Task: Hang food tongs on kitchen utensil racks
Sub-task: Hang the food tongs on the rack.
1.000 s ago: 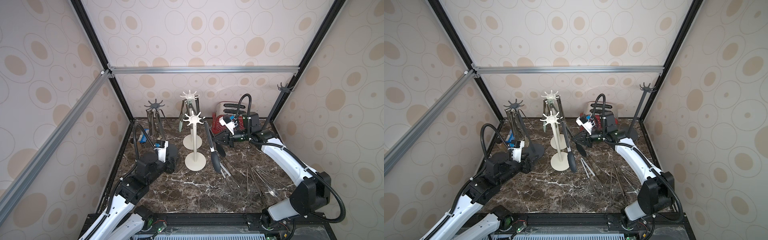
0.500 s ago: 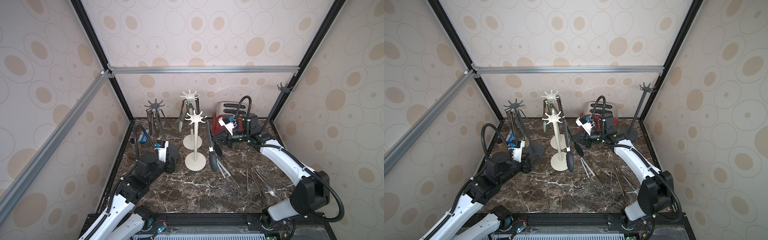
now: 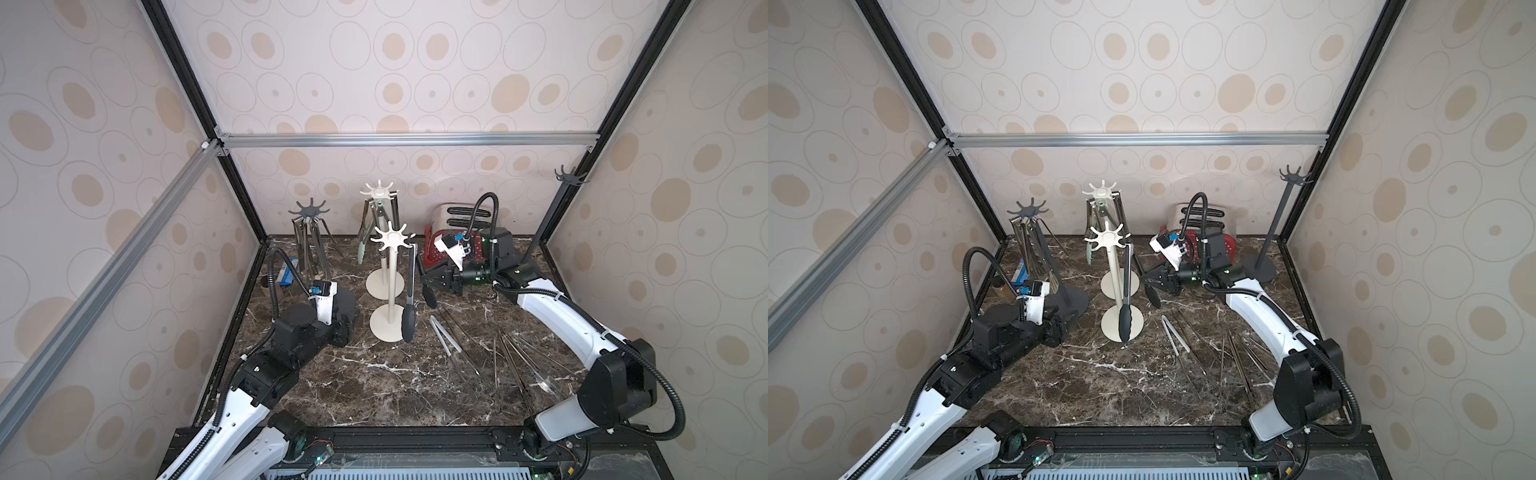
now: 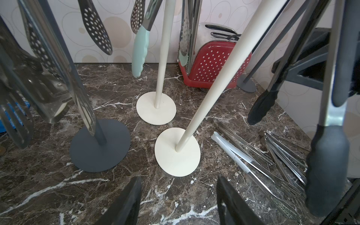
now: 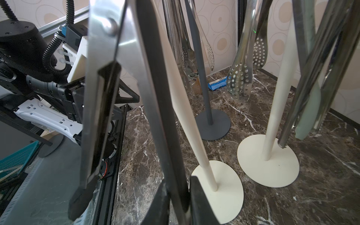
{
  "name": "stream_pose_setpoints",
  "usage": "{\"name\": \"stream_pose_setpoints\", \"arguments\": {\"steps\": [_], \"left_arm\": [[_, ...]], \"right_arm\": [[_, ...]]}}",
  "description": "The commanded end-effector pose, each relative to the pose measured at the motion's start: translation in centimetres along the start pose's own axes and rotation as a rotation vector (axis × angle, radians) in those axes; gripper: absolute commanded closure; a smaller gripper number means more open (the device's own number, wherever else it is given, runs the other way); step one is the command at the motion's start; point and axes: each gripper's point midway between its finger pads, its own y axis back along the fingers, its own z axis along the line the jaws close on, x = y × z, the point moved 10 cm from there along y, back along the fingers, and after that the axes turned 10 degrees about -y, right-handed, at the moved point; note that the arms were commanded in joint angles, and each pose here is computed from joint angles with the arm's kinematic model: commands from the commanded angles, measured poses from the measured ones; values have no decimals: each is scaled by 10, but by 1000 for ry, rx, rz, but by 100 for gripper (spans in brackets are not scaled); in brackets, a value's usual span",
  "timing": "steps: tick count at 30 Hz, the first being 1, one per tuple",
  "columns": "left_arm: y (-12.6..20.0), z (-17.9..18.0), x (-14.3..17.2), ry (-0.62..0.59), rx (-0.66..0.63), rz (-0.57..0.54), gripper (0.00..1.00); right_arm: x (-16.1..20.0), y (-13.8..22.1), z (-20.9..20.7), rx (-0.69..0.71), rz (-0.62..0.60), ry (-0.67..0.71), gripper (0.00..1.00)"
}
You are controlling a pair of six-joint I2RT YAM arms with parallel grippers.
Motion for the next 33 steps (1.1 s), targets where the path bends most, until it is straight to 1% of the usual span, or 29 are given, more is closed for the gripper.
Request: {"name": "stream_pose_setpoints", "arguments": {"steps": [1, 5, 15, 20, 23, 25, 27, 30, 33], "left_arm": [[1, 1, -3, -3, -7, -22, 39], [1, 1, -3, -3, -8, -21, 39], [2, 1, -2, 0, -9, -22, 39], [2, 1, -1, -1, -9, -20, 39], [2, 1, 0, -1, -8, -19, 39], [1, 1, 0, -2, -9, -15, 39], [2, 1, 1, -2, -6, -16, 39], [2, 1, 2, -2, -1, -9, 38], [1, 0, 4, -2, 7, -3, 38]], "right_arm": [[6, -4, 1, -16, 21, -19, 79], [5, -4, 0, -12, 21, -19, 78], [6, -2, 2, 5, 21, -11, 67], [6, 1, 4, 25, 22, 2, 58], [7, 5, 7, 64, 27, 8, 53], [8, 10, 9, 116, 26, 11, 52], [12, 18, 9, 214, 22, -8, 51], [23, 35, 10, 400, 5, -64, 51], [41, 55, 11, 601, 16, -142, 51]]}}
